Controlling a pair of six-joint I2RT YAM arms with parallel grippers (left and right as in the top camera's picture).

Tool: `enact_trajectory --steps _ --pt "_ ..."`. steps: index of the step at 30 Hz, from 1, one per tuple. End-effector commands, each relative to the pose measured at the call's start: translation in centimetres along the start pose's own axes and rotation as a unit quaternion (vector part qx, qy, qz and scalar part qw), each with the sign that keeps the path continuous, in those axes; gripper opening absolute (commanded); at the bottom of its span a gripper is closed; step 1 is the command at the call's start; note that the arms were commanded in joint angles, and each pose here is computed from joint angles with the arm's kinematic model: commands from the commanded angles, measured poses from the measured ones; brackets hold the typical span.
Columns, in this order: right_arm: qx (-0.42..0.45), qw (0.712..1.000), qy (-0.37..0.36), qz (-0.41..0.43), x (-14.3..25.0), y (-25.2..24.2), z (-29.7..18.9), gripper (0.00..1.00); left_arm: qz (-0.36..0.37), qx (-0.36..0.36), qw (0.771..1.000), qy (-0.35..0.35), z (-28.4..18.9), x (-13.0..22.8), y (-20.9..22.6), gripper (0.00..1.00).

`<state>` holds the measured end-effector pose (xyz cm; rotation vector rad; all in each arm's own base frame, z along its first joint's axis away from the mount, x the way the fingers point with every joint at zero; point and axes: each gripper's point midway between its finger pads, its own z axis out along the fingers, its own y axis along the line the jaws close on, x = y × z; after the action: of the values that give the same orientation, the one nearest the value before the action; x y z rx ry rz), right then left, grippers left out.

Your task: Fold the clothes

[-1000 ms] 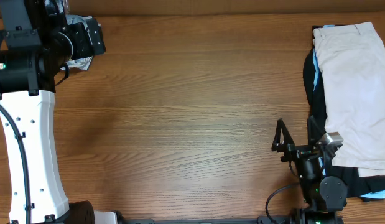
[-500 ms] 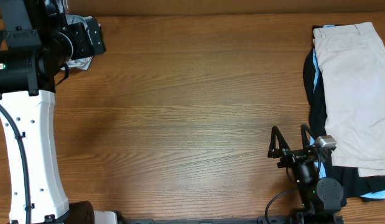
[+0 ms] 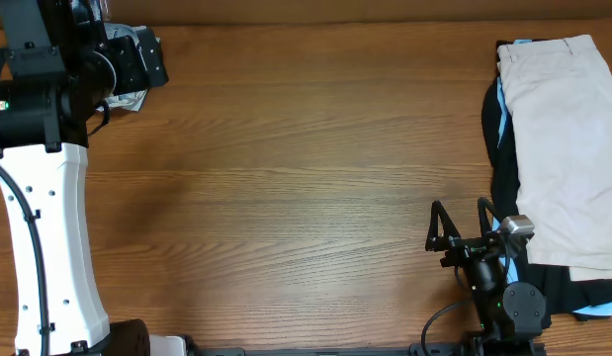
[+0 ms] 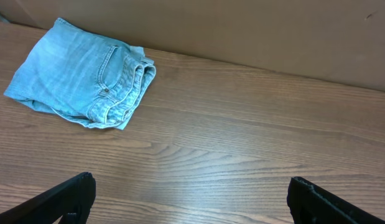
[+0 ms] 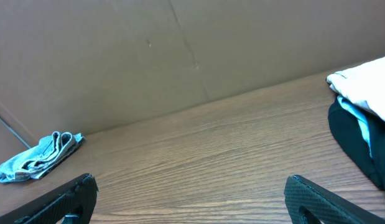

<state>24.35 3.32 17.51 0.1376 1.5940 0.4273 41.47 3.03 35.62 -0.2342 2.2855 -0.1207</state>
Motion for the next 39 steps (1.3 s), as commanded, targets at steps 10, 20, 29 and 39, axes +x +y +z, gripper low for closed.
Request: enact_trajectory --steps 10,20,29,39 --pt "-0.002 1.000 0.000 0.002 0.2 0.0 0.0 1.00 0.008 0.004 1.000 -0.007 -1.5 0.1 -0.5 1.00" --pt "-0.002 1.000 0.000 0.002 0.2 0.0 0.0 1.00 0.040 0.055 0.990 -0.124 -4.7 3.7 -3.7 1.00" --pt "-0.002 1.000 0.000 0.002 0.2 0.0 0.0 1.00 0.012 0.085 0.969 -0.230 -3.8 14.3 -1.7 1.00" --pt "-0.002 1.000 0.000 0.002 0.2 0.0 0.0 1.00 -0.024 0.083 0.947 -0.308 -1.8 22.4 1.1 1.00"
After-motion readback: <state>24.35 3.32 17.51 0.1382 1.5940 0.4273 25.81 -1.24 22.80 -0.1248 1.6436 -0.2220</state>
